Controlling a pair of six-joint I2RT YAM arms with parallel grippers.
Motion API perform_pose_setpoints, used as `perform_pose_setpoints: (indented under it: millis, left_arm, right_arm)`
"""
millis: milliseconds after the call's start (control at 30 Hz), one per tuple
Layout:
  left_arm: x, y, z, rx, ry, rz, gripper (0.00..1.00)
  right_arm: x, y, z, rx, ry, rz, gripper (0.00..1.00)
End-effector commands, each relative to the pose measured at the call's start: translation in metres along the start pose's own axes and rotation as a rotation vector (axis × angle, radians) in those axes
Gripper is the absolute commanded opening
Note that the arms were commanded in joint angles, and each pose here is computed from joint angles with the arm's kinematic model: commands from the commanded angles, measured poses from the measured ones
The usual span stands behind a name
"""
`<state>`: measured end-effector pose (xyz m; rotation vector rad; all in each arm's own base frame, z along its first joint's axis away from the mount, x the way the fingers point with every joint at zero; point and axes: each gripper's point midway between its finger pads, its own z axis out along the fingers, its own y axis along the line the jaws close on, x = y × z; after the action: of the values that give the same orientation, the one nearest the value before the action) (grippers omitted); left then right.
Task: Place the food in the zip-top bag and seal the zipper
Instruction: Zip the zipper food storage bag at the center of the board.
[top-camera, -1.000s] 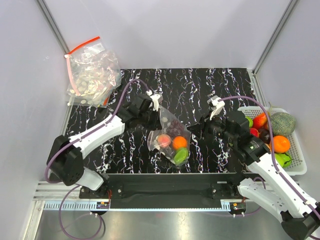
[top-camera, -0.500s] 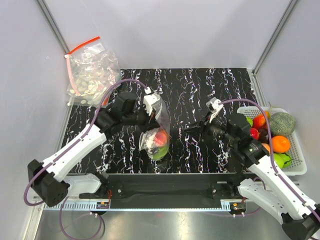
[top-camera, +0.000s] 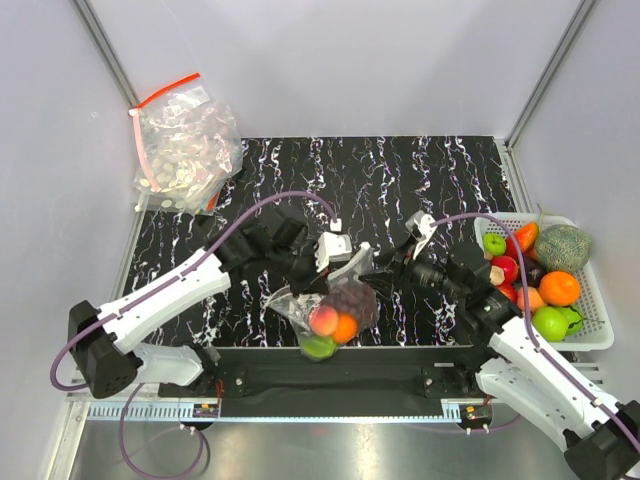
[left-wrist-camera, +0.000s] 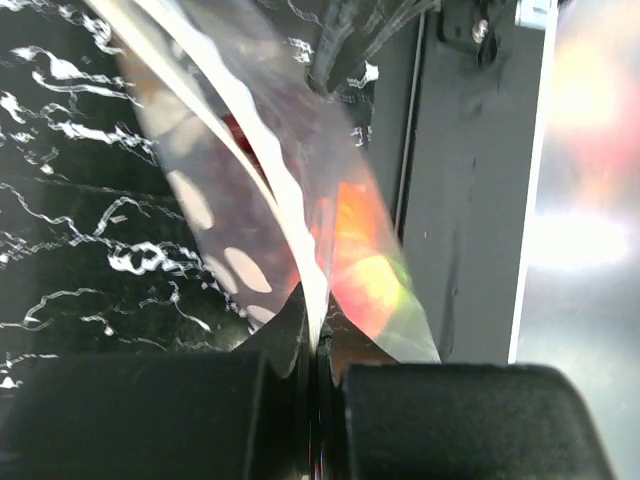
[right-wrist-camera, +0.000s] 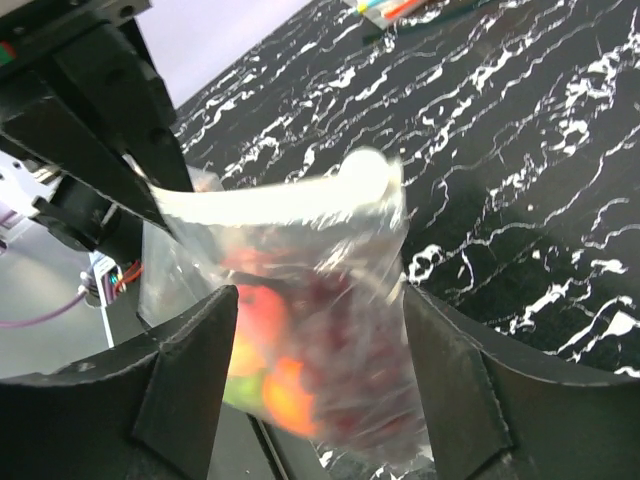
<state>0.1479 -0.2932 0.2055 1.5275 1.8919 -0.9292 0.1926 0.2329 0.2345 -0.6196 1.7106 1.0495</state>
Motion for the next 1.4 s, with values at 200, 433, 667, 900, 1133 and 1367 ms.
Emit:
perform_pose_setpoints:
  millis: [200,433,667,900,1133,1367]
  left_arm:
    - [-0.002,-0.008,-0.009,-0.042,-0.042,0.134,0.00]
    - [0.006,-0.028,-0.005,-0.005,-0.014,0.191,0.00]
    - [0.015,-0.039,-0.003,0.013,0.016,0.212,0.00]
    - [0.022,-0.047,0.001,0.039,0.055,0.225,0.00]
    - [0.019,-0.038,-0.003,-0.032,0.056,0.214,0.09]
    - [-0.009,-0.032,-0.013,-0.102,-0.031,0.210,0.45]
  right_arm:
    - [-0.005,0.025,-0.006,-0.164,-0.176,-0.083,0.83]
    - [0.017,0.039,-0.003,-0.307,-0.167,-0.083,0.85]
    - [0.014,0.045,-0.010,-0.331,-0.206,-0.119,0.84]
    - [0.015,0.041,-0.010,-0.309,-0.214,-0.129,0.71]
    - [0.017,0.038,-0.008,-0.293,-0.195,-0.115,0.15]
    - [0.005,0.036,-0.013,-0.247,-0.215,-0.125,0.00]
